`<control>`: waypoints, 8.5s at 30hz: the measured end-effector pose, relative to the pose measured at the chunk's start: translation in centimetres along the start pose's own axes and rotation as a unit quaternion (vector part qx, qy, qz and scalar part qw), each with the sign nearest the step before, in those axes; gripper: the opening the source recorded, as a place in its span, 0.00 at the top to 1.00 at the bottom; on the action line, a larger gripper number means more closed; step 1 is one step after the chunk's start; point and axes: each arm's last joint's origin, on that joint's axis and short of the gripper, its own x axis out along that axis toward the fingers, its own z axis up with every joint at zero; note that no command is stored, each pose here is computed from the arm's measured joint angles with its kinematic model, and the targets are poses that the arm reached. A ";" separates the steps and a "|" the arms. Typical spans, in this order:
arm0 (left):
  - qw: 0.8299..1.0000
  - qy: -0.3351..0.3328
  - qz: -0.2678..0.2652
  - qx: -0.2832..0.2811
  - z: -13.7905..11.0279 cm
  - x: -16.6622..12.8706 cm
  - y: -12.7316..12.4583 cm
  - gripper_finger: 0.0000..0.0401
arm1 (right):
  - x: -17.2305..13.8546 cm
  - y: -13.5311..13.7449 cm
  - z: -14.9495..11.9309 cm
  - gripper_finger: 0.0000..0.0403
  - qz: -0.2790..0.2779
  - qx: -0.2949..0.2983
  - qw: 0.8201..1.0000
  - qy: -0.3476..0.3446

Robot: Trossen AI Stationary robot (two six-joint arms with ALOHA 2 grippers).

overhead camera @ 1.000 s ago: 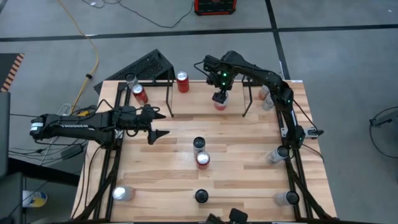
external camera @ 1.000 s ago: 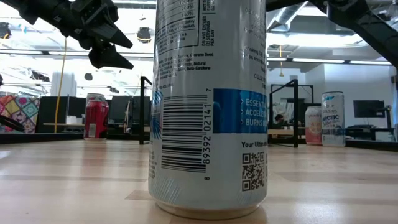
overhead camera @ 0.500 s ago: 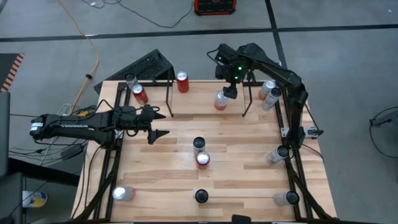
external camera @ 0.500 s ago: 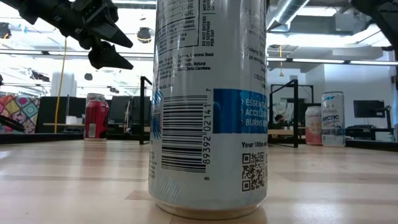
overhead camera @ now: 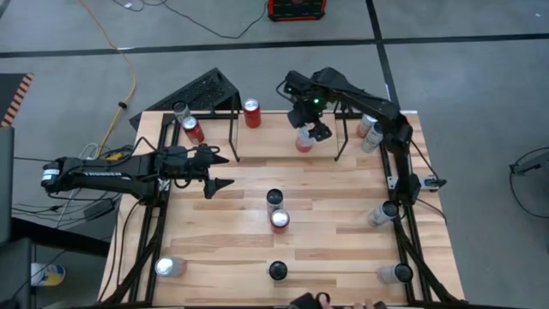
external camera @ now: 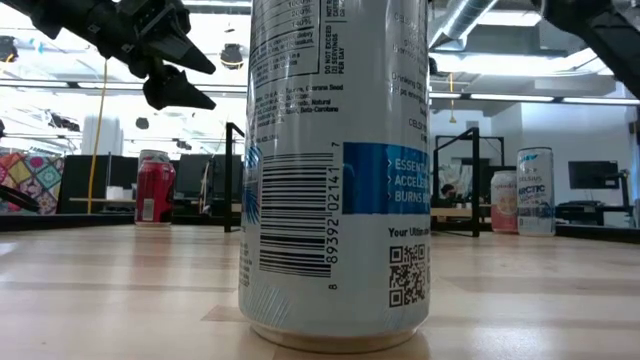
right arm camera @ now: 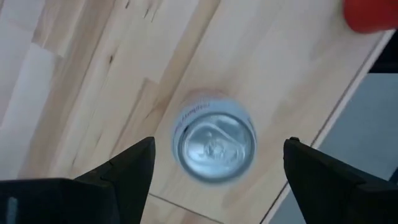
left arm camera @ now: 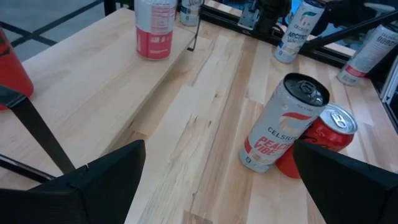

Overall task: Place canned beverage on shelf
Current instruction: Put the pink white soda can on the shelf

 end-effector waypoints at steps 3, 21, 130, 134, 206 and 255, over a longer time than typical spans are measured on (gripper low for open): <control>1.000 0.003 0.000 0.000 -0.1 0.0 0.0 0.02 | 0.9 -0.2 0.2 0.18 0.006 -0.004 1.000 0.014; 1.000 0.009 0.001 0.014 -0.2 0.0 0.0 0.02 | 3.9 -0.7 -1.0 0.18 0.054 -0.017 0.997 0.052; 1.000 -0.001 0.016 -0.008 0.0 0.0 0.1 0.02 | 8.6 4.3 -1.0 1.00 -0.129 0.485 0.860 -0.089; 1.000 -0.002 0.018 -0.015 0.0 0.0 0.1 0.02 | 8.5 3.2 -1.0 1.00 -0.147 0.489 0.850 -0.130; 0.999 0.001 0.028 -0.029 -0.1 0.0 0.2 0.02 | 4.8 -0.3 -1.5 1.00 -0.131 0.469 0.798 -0.356; 0.999 -0.002 0.033 -0.028 -0.1 0.0 0.2 0.02 | 8.4 -1.8 -0.9 1.00 -0.121 0.495 0.785 -0.354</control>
